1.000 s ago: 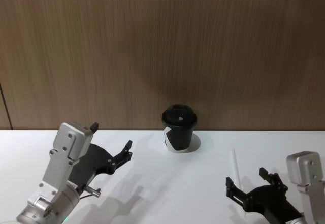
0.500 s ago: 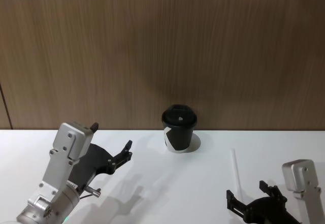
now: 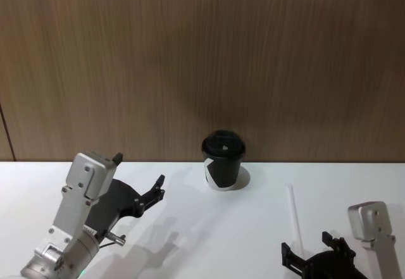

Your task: Pick up the straw with one hand, pass it to the other hand, and insert it into the cup.

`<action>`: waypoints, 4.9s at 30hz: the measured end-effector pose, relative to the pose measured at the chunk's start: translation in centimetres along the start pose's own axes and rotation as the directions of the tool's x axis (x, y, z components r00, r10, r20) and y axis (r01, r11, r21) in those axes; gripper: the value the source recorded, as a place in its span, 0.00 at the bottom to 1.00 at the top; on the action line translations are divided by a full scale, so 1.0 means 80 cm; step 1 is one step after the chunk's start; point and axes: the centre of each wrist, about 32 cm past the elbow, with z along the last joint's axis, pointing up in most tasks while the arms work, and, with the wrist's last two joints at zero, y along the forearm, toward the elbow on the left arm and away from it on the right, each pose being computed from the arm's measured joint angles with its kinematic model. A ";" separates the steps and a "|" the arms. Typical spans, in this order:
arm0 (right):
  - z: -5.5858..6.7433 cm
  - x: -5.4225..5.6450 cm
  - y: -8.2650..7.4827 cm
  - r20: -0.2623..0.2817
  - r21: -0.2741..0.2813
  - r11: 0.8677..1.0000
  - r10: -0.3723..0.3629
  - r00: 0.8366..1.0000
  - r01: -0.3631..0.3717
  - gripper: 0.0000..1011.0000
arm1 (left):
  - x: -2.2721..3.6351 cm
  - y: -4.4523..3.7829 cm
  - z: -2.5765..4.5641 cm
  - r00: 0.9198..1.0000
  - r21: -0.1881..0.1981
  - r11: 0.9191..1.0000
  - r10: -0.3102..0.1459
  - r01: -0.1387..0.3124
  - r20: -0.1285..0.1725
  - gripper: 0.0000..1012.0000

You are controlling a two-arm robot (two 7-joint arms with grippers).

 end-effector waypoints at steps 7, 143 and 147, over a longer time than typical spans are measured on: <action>-0.004 -0.002 0.002 0.000 -0.023 1.000 0.000 1.000 0.000 0.99 | 0.0000 0.000 0.0000 1.000 0.000 1.000 0.000 0.000 0.000 0.99; 0.008 0.067 -0.007 0.177 0.330 0.942 -0.131 0.975 0.066 0.00 | 0.0000 0.000 0.0000 1.000 0.000 1.000 0.000 0.000 0.000 0.99; 0.016 0.079 -0.009 0.205 0.373 0.928 -0.098 0.974 0.015 0.00 | 0.0000 0.000 0.0000 1.000 0.000 1.000 0.000 0.000 0.000 0.99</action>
